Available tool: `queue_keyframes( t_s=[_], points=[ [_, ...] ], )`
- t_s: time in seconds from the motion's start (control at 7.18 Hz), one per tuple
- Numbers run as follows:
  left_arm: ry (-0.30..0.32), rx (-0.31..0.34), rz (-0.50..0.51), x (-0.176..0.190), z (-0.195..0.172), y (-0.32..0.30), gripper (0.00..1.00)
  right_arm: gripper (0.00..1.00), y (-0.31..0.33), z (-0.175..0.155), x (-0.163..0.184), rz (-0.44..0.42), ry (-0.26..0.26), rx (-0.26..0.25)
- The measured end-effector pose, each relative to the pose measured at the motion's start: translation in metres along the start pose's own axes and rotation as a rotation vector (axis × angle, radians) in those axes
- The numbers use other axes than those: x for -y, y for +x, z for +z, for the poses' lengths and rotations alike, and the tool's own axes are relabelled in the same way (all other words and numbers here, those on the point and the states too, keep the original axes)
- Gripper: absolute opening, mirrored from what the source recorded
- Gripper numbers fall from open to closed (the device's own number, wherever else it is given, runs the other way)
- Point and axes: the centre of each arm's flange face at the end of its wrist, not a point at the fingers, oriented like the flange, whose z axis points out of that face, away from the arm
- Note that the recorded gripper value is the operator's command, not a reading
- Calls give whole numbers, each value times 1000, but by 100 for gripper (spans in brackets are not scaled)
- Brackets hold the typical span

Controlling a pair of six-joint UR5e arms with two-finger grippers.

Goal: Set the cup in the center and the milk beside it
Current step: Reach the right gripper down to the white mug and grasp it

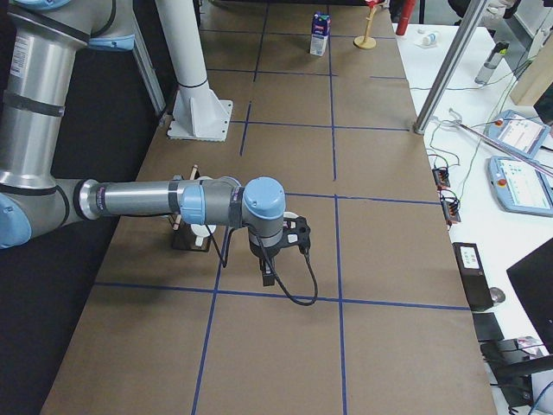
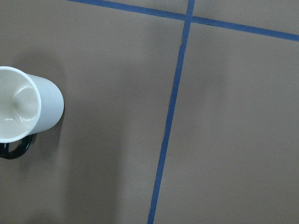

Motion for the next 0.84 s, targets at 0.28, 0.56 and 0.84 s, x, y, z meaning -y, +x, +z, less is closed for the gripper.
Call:
queue_keyframes(
  t_s=[0.28,0.56,0.84],
  points=[
    [7,1,3,5,-6,5,100,100,0,3,1,-3,-6,1],
    [6,1,1,2,-6,5,100,100,0,3,2,-7,-6,1],
    [15,2,3,-3,-9,10,100,100,-1,4,2,-13,-5,6]
  ],
)
